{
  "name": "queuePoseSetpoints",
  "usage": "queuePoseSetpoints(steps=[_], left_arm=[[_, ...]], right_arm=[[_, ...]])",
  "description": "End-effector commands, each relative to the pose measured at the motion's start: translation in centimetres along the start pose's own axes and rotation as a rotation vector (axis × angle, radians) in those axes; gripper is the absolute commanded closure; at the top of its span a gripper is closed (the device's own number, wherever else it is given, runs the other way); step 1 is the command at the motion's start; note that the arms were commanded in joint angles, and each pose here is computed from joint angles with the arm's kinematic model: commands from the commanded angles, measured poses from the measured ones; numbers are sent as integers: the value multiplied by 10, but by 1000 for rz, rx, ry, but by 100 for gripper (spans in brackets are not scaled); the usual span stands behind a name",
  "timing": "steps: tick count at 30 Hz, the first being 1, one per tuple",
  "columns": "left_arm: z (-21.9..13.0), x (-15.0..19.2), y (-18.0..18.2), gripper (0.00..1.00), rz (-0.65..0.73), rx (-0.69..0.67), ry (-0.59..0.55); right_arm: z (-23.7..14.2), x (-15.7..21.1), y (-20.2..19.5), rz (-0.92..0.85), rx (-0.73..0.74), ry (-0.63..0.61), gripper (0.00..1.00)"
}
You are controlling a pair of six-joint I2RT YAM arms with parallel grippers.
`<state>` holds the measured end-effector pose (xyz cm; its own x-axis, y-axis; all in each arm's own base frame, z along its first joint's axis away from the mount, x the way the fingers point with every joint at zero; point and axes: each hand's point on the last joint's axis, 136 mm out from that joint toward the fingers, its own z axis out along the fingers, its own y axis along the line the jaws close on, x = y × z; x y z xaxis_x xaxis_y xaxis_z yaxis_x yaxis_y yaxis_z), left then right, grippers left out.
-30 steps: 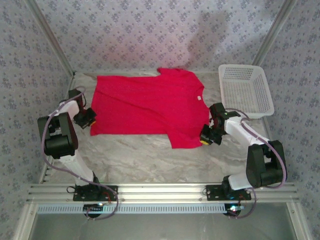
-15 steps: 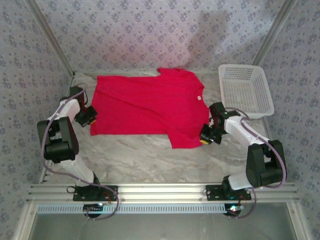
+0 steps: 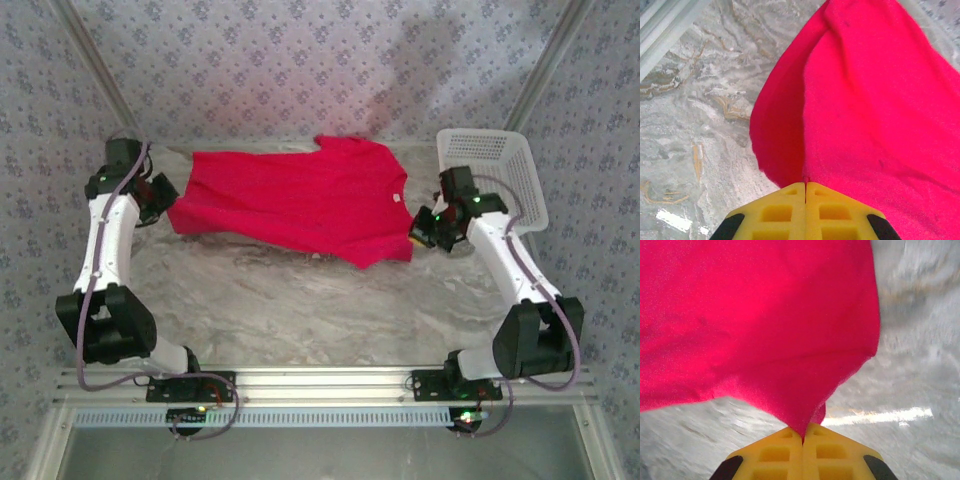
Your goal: Fold the inside-out t-shirt
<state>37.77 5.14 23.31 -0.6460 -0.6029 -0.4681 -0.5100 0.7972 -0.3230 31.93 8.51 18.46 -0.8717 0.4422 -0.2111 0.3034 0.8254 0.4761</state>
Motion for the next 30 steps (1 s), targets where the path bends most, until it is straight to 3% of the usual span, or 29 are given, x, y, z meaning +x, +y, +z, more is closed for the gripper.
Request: queuePoseSetpoints(steps=[1, 10, 19, 24, 30], left_arm=[[-34, -17, -12, 100, -6, 53, -58], [-105, -83, -39, 100, -44, 177, -223], [-167, -119, -78, 100, -38, 355, -335], [-195, -127, -87, 100, -34, 407, -405], [-203, -130, -94, 100, -30, 444, -420]], right_arm=[[-48, -27, 22, 0, -94, -95, 100], [-160, -108, 87, 7, -306, -371, 100], [-237, -147, 121, -16, -441, -545, 100], [-266, -153, 126, -35, -477, -620, 100], [-272, -158, 123, -34, -490, -639, 100]])
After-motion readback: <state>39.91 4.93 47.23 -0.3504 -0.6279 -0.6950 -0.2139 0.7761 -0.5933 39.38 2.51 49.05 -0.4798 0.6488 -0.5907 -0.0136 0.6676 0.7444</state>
